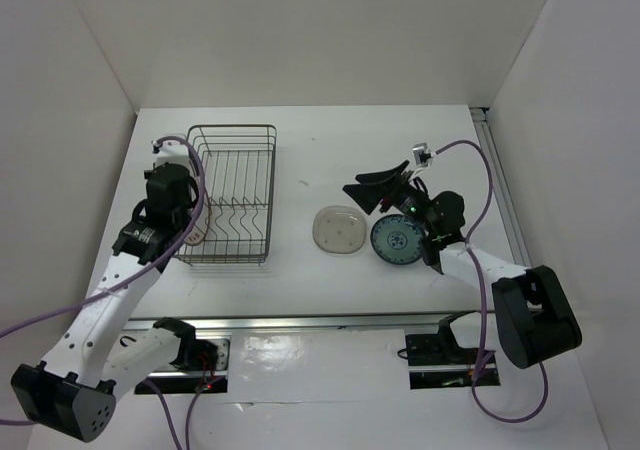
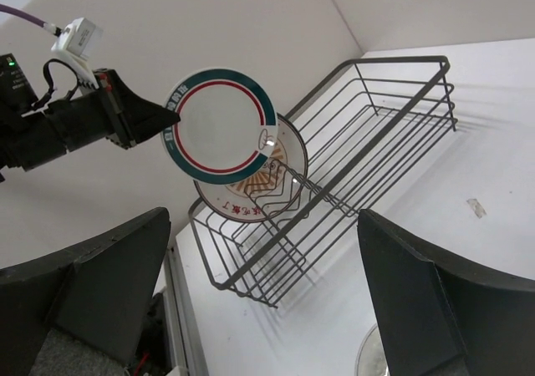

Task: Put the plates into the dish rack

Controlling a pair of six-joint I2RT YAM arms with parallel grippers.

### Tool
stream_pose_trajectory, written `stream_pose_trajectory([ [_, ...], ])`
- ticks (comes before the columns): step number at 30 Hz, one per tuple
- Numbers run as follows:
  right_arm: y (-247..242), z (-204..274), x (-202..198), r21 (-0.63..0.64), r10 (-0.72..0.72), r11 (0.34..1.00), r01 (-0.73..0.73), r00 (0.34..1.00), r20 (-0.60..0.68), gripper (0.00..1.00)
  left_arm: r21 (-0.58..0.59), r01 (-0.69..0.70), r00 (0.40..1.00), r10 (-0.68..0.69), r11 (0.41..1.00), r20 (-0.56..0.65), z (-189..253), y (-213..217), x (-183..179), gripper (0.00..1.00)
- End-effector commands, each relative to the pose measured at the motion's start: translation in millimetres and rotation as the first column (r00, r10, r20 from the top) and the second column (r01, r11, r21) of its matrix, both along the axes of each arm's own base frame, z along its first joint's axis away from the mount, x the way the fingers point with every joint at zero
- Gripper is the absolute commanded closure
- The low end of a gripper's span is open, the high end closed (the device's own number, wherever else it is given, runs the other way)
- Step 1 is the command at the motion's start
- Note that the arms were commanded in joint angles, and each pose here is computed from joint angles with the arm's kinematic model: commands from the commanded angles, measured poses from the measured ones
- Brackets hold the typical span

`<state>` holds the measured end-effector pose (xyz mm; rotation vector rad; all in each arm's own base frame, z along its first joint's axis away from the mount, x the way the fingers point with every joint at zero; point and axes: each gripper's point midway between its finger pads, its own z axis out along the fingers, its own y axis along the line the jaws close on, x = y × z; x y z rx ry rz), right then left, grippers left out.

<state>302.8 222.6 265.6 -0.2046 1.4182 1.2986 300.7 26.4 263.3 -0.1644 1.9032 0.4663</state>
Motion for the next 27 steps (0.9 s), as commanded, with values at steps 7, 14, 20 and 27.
stream_pose_trajectory([
  [7, -17.9, 19.0, -9.6, 0.04, 0.01, 0.999, -0.013, 0.998, 0.066, 0.0, 0.021, 0.019, 1.0, -0.019, 1.0, 0.011, -1.0, -5.9, 17.0, 1.0],
  [14, -22.5, 19.8, -8.8, 0.041, 0.005, 0.999, -0.007, 0.998, 0.059, 0.0, 0.026, 0.044, 0.998, -0.043, 0.999, -0.049, -18.2, -10.4, 19.5, 1.0],
  [20, -26.7, 17.7, -5.9, 0.023, -0.021, 1.0, 0.02, 0.998, 0.057, 0.0, -0.033, 0.136, 0.987, -0.138, 0.99, -0.084, -30.5, -30.8, 22.5, 1.0],
  [27, -30.6, 12.6, -4.1, 0.022, -0.039, 0.999, 0.038, 0.999, 0.034, 0.0, -0.048, 0.12, 0.982, -0.126, 0.992, -0.139, -51.4, -32.9, 25.3, 0.67],
])
